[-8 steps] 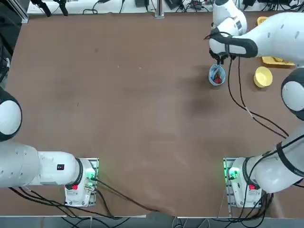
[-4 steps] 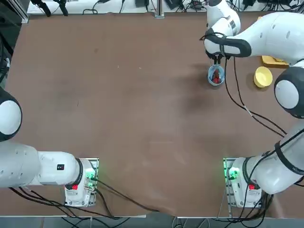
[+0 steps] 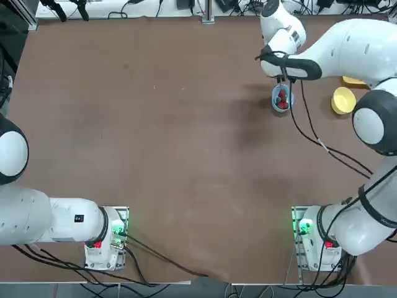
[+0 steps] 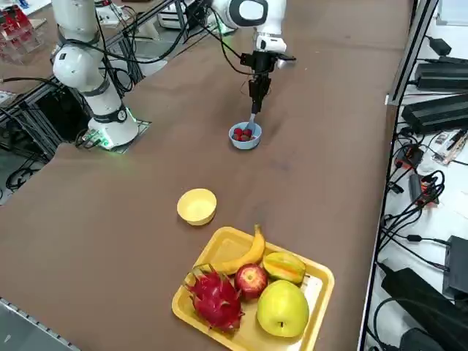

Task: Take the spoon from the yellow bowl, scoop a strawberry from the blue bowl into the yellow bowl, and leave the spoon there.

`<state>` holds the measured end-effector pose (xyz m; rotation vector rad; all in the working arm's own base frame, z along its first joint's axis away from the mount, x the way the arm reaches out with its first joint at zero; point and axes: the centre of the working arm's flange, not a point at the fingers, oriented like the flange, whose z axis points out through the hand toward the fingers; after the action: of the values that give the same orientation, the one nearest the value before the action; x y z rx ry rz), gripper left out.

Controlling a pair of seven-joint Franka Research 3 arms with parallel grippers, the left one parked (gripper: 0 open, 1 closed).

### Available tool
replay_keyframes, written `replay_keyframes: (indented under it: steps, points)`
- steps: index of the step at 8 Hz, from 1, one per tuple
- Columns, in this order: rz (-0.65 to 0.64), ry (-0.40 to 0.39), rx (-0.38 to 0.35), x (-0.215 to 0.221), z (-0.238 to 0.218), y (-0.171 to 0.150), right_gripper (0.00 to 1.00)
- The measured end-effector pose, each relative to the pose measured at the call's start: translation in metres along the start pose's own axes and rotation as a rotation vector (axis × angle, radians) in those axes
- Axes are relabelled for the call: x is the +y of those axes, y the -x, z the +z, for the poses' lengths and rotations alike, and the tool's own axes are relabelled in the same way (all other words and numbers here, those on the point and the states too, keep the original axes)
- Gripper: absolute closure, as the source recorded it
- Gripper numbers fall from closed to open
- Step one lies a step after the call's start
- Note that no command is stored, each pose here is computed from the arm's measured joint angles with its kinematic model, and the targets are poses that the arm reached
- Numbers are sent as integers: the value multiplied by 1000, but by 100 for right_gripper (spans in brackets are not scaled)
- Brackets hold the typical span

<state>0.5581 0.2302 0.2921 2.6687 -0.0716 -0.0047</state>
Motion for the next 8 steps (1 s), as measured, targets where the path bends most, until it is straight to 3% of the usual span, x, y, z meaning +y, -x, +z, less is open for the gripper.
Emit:
replay_keyframes:
  steps: [8]
  points:
    - [-157,210,33,-60,-1,21,90]
